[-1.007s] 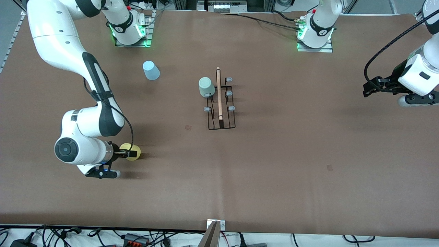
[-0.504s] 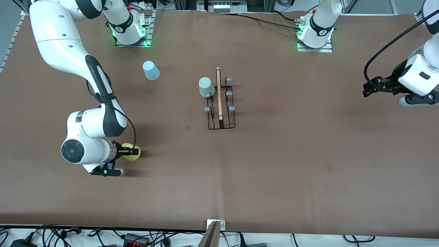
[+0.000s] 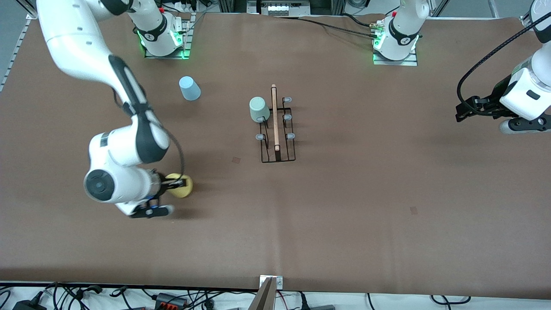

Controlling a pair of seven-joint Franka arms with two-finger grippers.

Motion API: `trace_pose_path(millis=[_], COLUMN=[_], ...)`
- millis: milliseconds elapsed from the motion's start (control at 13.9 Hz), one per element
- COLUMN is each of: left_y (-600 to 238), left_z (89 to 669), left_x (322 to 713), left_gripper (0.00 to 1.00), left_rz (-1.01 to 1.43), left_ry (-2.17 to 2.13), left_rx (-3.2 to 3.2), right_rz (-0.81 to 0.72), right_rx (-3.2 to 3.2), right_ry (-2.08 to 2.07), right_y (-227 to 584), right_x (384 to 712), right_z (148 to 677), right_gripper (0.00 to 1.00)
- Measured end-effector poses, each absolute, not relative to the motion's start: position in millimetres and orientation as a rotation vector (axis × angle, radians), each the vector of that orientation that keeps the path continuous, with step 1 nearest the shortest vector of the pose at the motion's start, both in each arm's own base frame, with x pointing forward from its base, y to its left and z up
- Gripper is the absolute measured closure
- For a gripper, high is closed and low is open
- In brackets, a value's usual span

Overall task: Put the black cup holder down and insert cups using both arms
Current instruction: 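Lift the yellow cup with the right gripper and carry it toward the rack, then set the yellow cup on a rack hook and open the right gripper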

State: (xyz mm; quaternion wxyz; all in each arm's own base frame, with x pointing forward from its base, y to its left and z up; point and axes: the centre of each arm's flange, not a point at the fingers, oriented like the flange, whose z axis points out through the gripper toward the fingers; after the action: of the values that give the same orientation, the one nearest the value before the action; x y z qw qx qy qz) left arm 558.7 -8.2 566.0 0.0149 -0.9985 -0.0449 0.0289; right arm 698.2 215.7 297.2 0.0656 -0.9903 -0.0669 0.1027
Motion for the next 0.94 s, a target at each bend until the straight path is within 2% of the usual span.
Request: trace_pose_path(millis=[216, 432, 719, 935], left_y=[-8, -8, -8, -8], left_z=[566, 566, 566, 566], left_x=[559, 559, 559, 559], left_gripper=[0.0, 0.0, 0.0, 0.0], left_rz=[0.09, 0.09, 0.09, 0.09], left_ry=[-0.14, -0.14, -0.14, -0.14], left_rx=[-3.107, -3.107, -3.107, -3.107], right_rz=[0.296, 0.289, 0.34, 0.4], right_rx=[-2.919, -2.922, -2.959, -2.987], right_ry=[-0.225, -0.178, -0.13, -0.078], right_y=[318, 383, 433, 438], right_x=[661, 630, 592, 583], right_z=[339, 361, 370, 366], right_gripper=[0.33, 0.33, 0.33, 0.33])
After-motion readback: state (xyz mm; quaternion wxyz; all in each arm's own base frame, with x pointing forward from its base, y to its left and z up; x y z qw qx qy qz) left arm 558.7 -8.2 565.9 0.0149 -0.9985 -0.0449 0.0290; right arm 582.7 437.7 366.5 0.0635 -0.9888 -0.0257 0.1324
